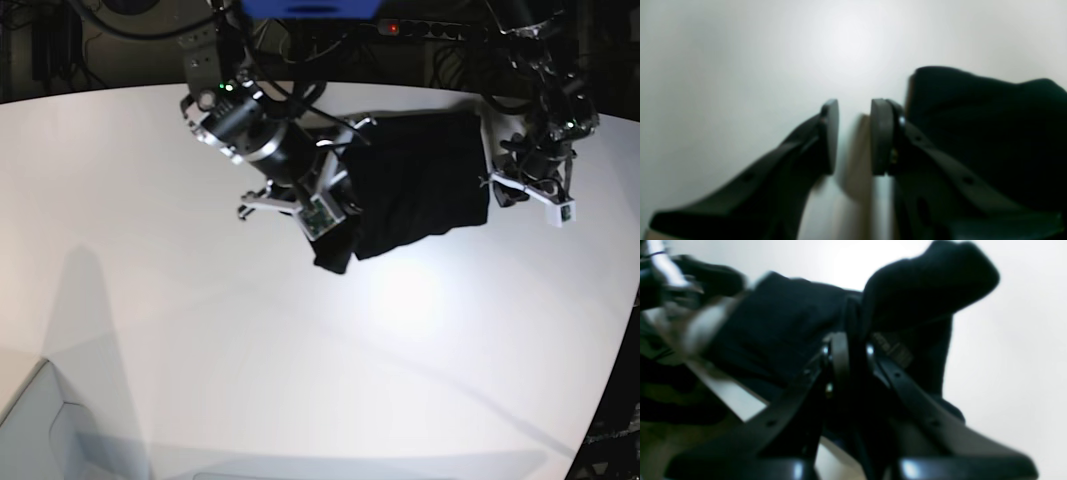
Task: Layout the t-shirt on the table in an organized manner, then fold the t-shirt properly
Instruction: 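Lift the strip end with the right gripper and fold it over toward the left gripper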
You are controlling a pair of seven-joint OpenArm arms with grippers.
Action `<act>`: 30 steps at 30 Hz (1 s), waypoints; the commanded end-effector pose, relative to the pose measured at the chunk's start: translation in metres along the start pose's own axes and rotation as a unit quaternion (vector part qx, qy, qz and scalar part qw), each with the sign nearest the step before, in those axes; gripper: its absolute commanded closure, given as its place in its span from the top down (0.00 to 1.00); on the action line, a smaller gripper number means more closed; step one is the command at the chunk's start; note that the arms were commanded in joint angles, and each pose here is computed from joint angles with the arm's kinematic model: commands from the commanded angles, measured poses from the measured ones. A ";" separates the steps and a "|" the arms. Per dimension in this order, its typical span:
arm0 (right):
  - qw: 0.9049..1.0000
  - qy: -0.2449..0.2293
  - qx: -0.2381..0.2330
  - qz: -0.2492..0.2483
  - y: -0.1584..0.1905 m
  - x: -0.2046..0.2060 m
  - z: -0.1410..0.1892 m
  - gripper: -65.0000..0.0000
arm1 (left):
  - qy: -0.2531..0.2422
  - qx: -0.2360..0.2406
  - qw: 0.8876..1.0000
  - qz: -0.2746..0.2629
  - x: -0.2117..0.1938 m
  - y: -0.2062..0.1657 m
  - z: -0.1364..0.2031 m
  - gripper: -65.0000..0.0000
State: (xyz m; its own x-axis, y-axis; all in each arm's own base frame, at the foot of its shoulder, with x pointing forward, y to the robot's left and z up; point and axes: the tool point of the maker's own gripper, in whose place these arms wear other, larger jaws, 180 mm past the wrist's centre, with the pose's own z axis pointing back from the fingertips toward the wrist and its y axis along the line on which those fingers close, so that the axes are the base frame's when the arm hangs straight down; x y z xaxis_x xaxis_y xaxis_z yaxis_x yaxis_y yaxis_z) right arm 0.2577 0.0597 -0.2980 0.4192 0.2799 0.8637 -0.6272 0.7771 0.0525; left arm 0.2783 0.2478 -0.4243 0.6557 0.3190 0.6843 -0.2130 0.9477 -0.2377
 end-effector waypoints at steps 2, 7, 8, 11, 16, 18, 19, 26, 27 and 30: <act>0.999 -0.038 0.017 0.006 0.012 0.024 -0.004 0.00 | -0.016 -0.003 1.000 -0.003 0.011 -0.001 0.001 0.25; 0.998 -0.045 0.040 0.029 0.025 0.036 -0.014 0.00 | -0.013 -0.008 1.000 -0.006 0.010 -0.006 0.000 0.25; 0.997 -0.048 0.048 0.033 0.031 0.038 -0.014 0.00 | -0.013 -0.011 1.000 -0.008 0.010 -0.008 -0.001 0.25; 0.995 -0.048 0.076 0.048 0.052 0.040 -0.019 0.00 | -0.013 -0.015 1.000 -0.012 0.011 -0.012 -0.001 0.25; 0.990 -0.035 0.113 0.075 0.076 0.037 -0.034 0.00 | -0.012 -0.019 1.000 -0.002 0.006 -0.019 -0.002 0.25; 0.988 -0.032 0.125 0.085 0.083 0.037 -0.039 0.00 | -0.011 -0.018 1.000 -0.002 0.005 -0.018 -0.001 0.25; 0.987 -0.034 0.129 0.090 0.086 0.038 -0.041 0.00 | -0.009 -0.020 1.000 -0.002 0.003 -0.020 -0.002 0.25; 0.981 -0.049 0.146 0.115 0.091 0.047 -0.060 0.00 | -0.009 -0.021 1.000 -0.001 0.003 -0.021 -0.002 0.25; 0.981 -0.046 0.149 0.119 0.092 0.046 -0.064 0.00 | -0.009 -0.021 1.000 -0.001 0.003 -0.021 -0.002 0.25; 0.977 -0.039 0.163 0.131 0.098 0.040 -0.076 0.00 | -0.009 -0.020 1.000 -0.003 0.004 -0.020 -0.002 0.25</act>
State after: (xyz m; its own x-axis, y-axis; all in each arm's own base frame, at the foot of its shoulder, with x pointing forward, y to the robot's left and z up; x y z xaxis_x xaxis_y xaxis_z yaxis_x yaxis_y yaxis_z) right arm 0.2591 0.1811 -0.3182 0.2103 0.4513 0.8672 -0.8853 0.4643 -0.0269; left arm 0.2814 0.2288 -0.4253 0.6541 0.3256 0.6827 -0.1917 0.9445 -0.2668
